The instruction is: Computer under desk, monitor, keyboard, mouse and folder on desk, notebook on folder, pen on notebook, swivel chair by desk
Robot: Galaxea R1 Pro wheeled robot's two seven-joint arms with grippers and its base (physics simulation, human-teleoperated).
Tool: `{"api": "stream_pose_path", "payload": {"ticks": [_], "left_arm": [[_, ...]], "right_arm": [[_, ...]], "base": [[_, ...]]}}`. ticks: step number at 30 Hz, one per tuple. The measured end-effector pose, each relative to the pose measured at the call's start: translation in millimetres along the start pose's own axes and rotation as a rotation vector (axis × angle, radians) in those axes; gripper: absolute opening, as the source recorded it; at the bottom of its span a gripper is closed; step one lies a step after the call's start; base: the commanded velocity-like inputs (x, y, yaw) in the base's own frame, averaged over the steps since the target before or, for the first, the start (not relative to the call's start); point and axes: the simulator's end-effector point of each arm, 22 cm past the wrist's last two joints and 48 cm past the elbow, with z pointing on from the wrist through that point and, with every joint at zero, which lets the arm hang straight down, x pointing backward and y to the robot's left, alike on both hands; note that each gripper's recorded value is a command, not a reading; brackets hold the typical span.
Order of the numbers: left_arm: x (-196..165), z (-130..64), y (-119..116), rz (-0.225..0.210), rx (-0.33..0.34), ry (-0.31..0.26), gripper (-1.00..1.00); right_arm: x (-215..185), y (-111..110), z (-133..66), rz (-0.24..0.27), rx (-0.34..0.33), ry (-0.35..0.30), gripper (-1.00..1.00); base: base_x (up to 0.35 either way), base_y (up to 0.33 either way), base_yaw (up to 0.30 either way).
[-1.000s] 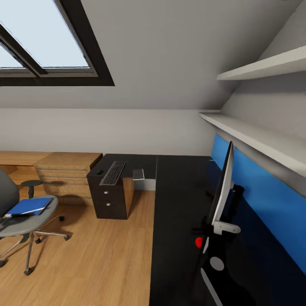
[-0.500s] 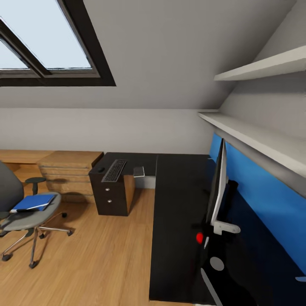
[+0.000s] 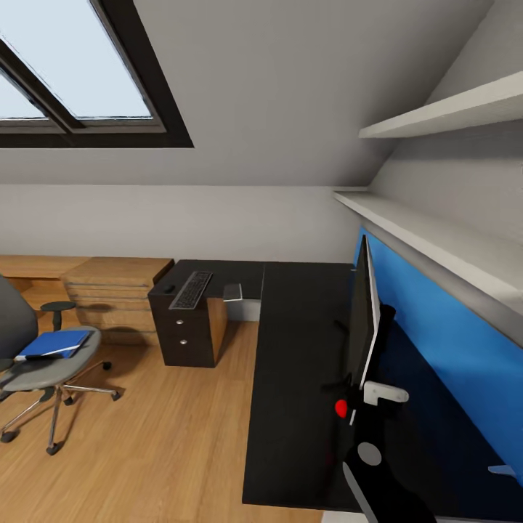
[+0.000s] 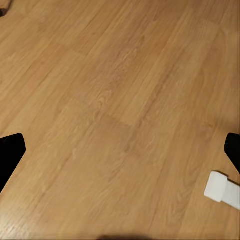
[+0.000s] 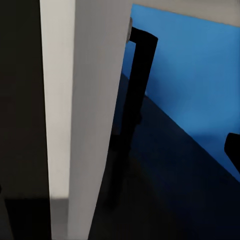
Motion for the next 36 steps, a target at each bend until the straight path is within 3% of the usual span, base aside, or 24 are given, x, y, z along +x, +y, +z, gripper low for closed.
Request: {"api": "stream_pose_path", "payload": {"ticks": [11,25,36], "left_arm": [[-0.1,0.1,0.1,0.0,-0.001,0.0,1.0],[-0.7,-0.1,-0.7,0.002,0.002,-0.003,1.0],[-1.0,0.0,-1.3,0.002,0.006,-0.004,1.0]], "right_arm": [[-0.1,0.7,-0.1,0.0,-0.002,-0.001,1.0],[-0.5,1.2,-0.3,0.0,-0.004,-0.002,1.0],[-0.2,1.5,-0.3,-0.001,-0.005,-0.001,1.0]], "base": [[-0.11,-0.045,0.0],[-0.005,-0.172,0.0],[0.0,-0.033,0.0]]}}
